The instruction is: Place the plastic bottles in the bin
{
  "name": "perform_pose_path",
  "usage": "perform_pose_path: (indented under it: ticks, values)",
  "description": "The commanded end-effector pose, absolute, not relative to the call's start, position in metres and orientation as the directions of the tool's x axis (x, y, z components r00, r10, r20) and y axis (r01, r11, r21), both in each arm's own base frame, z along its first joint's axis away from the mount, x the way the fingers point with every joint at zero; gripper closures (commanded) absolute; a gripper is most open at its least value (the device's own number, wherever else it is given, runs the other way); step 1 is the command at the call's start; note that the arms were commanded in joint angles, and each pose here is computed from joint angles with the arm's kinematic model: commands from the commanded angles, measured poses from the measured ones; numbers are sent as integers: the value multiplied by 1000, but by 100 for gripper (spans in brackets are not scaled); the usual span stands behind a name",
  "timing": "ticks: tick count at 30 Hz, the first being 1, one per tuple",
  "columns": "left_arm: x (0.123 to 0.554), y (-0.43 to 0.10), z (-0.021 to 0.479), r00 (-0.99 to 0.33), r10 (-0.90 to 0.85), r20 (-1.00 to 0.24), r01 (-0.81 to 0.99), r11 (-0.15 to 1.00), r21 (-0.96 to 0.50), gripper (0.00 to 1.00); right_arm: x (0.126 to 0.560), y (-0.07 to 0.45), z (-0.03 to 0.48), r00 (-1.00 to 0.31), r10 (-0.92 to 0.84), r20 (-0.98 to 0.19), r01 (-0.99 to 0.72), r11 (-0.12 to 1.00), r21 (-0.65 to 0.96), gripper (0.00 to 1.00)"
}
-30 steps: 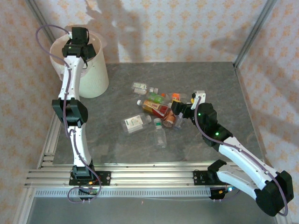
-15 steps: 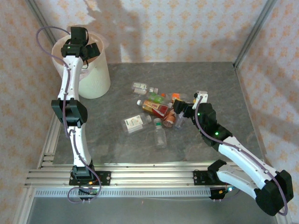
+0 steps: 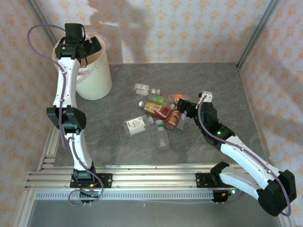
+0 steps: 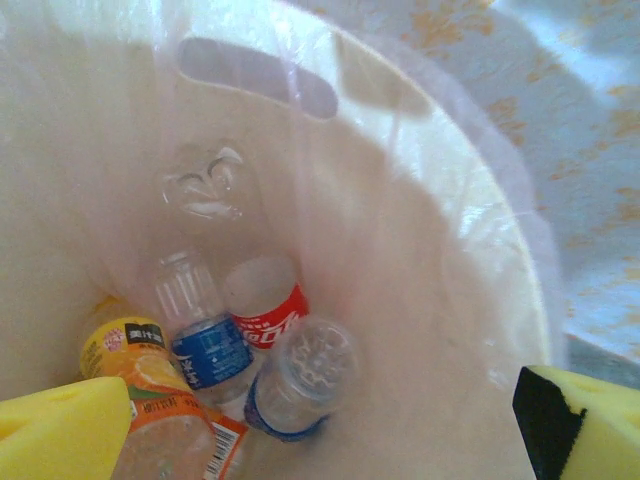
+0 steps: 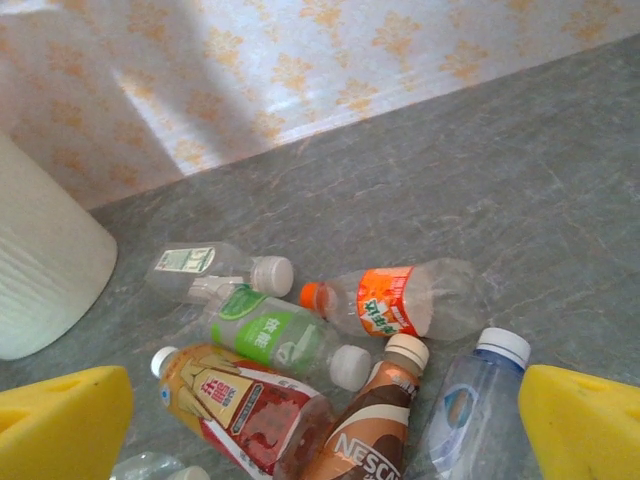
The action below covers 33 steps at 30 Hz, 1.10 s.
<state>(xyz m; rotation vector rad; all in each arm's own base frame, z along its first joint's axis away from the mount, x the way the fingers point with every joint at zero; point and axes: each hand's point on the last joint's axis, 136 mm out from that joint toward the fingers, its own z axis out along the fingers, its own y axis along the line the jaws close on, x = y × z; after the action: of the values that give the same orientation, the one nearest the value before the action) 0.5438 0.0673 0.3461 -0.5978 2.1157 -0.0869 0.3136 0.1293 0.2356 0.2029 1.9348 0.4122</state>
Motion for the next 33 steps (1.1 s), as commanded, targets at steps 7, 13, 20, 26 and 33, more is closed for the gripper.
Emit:
perform_pose_path:
  ticks: [7, 13, 20, 26, 33]
  values:
    - [510, -3, 420, -405, -419, -813, -139, 907, -398, 0, 309, 90, 205, -369, 488, -791, 248, 872, 422, 1]
    - [485, -49, 432, -406, -386, -828, 4, 906, -424, 0, 298, 102, 164, -541, 492, -681, 263, 869, 419, 0]
    - [457, -94, 443, -435, -421, -796, 174, 828, -532, 0, 279, 110, 123, -678, 482, -555, 301, 871, 388, 8]
    - [430, -138, 429, -504, -428, -750, 237, 766, -597, 0, 276, 117, 98, -733, 467, -494, 320, 878, 356, 13]
    - [408, -177, 388, -589, -377, -715, 228, 771, -594, 0, 286, 135, 82, -757, 464, -461, 295, 871, 392, 23]
